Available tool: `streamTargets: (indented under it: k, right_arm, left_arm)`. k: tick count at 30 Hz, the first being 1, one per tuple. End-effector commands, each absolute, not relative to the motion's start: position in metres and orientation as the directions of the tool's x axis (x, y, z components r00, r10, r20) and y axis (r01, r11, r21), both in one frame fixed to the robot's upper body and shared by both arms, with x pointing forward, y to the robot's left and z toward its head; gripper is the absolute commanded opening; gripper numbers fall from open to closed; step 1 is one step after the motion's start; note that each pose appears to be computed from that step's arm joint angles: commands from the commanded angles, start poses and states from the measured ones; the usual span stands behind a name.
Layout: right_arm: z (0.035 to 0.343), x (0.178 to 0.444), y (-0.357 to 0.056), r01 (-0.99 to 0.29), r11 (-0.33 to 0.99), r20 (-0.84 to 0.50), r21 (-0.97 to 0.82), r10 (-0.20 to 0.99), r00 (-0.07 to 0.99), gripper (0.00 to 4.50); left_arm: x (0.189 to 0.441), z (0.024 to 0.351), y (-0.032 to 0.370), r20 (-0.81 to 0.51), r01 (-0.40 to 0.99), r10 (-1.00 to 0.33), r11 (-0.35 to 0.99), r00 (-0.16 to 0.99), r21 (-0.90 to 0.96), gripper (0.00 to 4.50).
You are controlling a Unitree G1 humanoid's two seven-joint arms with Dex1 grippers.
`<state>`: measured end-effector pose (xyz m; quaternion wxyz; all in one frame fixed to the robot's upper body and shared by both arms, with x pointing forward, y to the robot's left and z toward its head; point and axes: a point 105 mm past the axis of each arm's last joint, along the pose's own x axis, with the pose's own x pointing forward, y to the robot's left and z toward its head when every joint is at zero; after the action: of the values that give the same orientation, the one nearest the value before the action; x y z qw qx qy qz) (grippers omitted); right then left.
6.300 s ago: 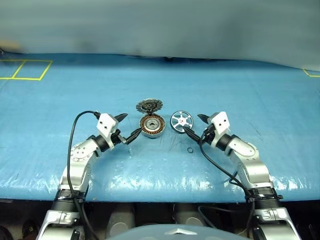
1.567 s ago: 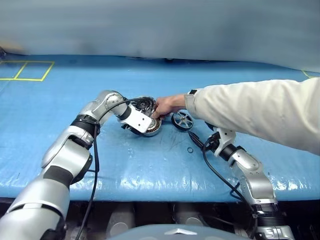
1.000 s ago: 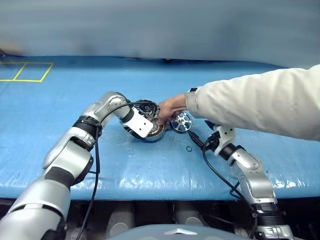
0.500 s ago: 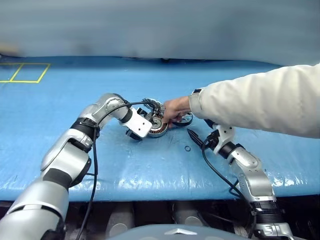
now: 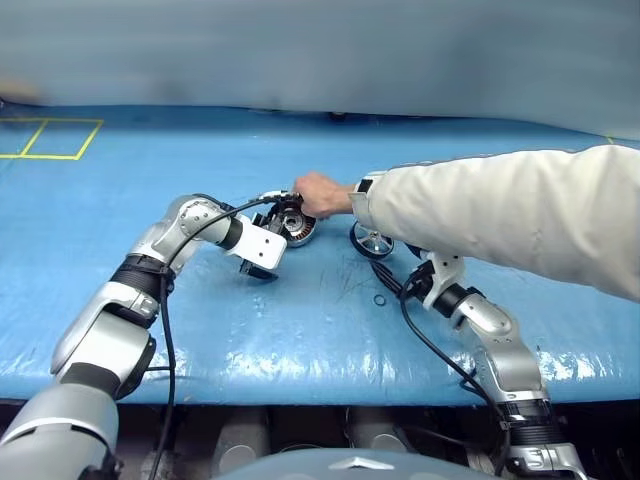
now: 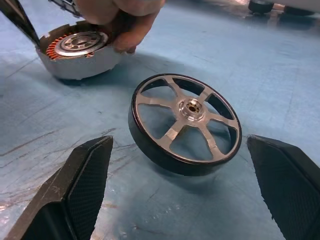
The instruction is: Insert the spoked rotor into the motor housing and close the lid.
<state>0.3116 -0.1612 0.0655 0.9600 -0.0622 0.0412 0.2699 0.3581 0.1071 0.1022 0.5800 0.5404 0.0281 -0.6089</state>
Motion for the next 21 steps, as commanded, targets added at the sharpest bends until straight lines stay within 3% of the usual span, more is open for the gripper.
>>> streamTargets:
  k: [1, 14, 21]
  right_arm:
    - [0.077, 0.315, -0.158, -0.532, 0.838, -0.074, -0.124, 0.527, 0.847, 4.5]
    - [0.075, 0.314, -0.157, -0.546, 0.829, -0.089, -0.123, 0.539, 0.838, 4.5]
    - [0.078, 0.318, -0.153, -0.56, 0.818, -0.084, -0.13, 0.554, 0.828, 4.5]
  left_arm:
    - [0.362, 0.125, 0.108, -0.587, 0.722, -0.744, -0.21, 0.319, 0.659, 4.24]
    - [0.357, 0.115, 0.148, -0.587, 0.767, -0.691, -0.072, 0.423, 0.638, 4.24]
    - [0.365, 0.119, 0.137, -0.58, 0.764, -0.699, -0.074, 0.419, 0.641, 4.24]
